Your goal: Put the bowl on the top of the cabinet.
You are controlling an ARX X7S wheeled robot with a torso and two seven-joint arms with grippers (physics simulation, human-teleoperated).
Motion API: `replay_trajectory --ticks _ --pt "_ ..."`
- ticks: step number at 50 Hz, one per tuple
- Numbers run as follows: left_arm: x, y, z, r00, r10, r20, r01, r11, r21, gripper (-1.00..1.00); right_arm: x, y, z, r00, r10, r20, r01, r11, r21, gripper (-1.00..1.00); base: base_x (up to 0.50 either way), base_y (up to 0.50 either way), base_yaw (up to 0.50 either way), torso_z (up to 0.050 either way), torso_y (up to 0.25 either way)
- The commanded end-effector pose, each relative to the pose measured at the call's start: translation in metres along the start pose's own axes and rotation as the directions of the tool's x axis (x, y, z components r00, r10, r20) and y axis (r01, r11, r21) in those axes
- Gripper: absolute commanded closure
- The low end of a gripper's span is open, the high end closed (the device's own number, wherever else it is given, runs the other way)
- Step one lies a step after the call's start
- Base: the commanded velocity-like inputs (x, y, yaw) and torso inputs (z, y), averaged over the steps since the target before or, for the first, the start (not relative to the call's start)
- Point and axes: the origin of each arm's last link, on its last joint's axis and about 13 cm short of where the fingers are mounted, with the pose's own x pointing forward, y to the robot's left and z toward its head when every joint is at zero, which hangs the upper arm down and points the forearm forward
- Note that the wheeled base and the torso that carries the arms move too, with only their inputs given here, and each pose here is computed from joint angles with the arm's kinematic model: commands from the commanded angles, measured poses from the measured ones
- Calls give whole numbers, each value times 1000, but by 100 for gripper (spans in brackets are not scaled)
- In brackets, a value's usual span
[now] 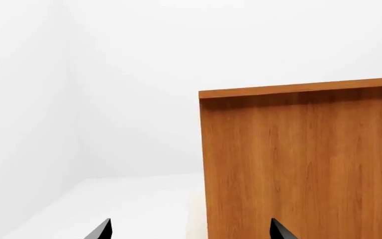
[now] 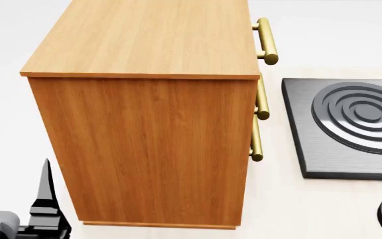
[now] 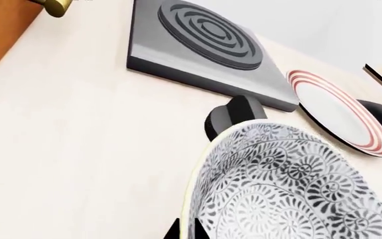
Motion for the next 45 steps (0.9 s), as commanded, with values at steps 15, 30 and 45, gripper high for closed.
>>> replay_trajectory --ticks 15,30,45 --pt "0 1 -2 1000 6 -2 -6 1000 -3 -100 -5 1 5 999 4 35 -5 1000 10 100 0 0 0 0 0" --pt "-1 2 -2 1000 8 -3 -8 1000 -4 -100 -28 -7 53 969 -8 246 1 1000 30 100 0 0 0 0 0" --pt "-1 3 -3 1000 10 -5 -10 1000 -6 -100 -32 -5 77 945 -5 326 -1 1000 17 100 0 0 0 0 0"
